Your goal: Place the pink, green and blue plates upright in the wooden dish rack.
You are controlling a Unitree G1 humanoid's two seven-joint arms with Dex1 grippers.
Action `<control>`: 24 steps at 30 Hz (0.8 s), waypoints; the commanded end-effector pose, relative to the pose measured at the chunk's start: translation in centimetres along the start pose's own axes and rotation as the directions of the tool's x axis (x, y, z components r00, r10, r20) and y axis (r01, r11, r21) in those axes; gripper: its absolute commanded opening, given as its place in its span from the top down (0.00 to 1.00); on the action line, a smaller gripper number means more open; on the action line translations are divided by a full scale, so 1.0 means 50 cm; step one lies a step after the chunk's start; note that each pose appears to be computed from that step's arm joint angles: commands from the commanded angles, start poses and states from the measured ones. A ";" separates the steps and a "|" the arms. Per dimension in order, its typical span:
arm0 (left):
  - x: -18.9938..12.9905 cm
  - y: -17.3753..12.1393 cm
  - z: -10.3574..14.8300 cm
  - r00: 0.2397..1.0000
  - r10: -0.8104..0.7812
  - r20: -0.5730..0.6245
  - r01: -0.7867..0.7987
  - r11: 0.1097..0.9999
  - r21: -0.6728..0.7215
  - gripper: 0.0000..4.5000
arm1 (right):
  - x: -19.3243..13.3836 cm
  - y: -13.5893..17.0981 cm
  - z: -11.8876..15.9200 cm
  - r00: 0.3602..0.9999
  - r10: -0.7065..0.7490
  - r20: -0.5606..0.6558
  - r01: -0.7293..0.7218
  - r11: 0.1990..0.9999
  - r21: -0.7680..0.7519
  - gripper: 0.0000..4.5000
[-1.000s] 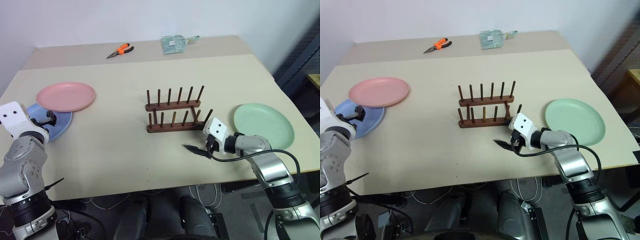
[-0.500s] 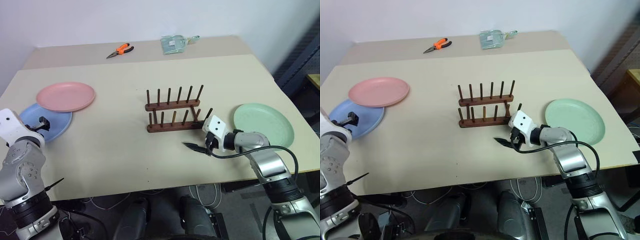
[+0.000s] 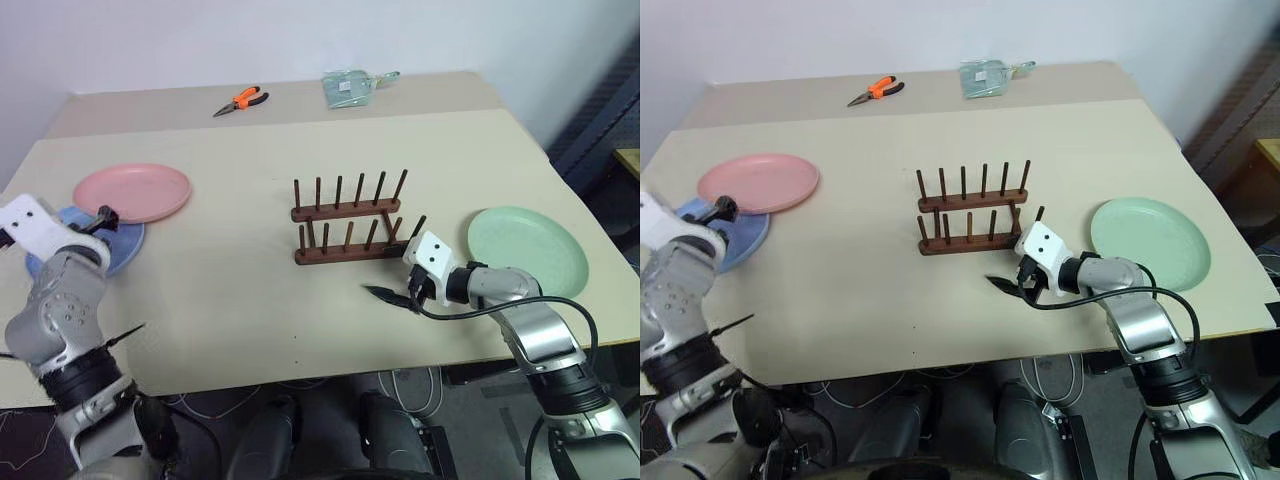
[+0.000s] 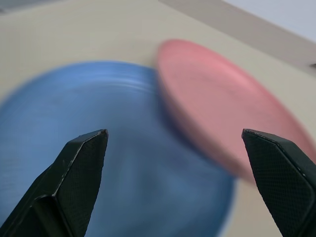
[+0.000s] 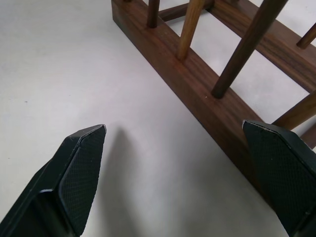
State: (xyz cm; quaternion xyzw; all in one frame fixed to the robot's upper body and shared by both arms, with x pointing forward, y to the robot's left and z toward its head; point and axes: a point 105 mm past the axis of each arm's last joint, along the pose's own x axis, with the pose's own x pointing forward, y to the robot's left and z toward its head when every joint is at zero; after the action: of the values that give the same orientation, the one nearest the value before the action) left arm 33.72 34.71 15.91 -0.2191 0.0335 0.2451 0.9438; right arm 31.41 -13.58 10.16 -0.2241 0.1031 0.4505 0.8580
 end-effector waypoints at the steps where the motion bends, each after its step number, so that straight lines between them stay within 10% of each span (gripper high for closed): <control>1: 0.022 -0.012 0.029 0.999 0.002 0.050 0.003 0.995 -0.095 0.01 | -0.011 -0.009 0.032 0.999 -0.031 0.044 0.032 0.999 -0.030 0.00; 13: 0.087 -0.028 0.003 0.999 0.047 -0.014 -0.049 0.952 -0.302 0.01 | -0.024 -0.022 0.036 0.996 -0.079 0.040 0.081 0.996 -0.039 0.00; 24: 0.071 -0.077 0.036 0.988 -0.111 0.105 0.140 0.933 -0.331 1.00 | -0.045 -0.027 0.032 0.994 -0.107 0.025 0.108 0.993 -0.054 0.00</control>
State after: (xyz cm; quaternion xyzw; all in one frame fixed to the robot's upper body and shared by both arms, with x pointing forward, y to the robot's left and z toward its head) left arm 38.60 34.39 15.53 -0.3848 -0.0114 0.2268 0.8946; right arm 31.17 -14.81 10.97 -0.2371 0.0987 0.4172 0.8718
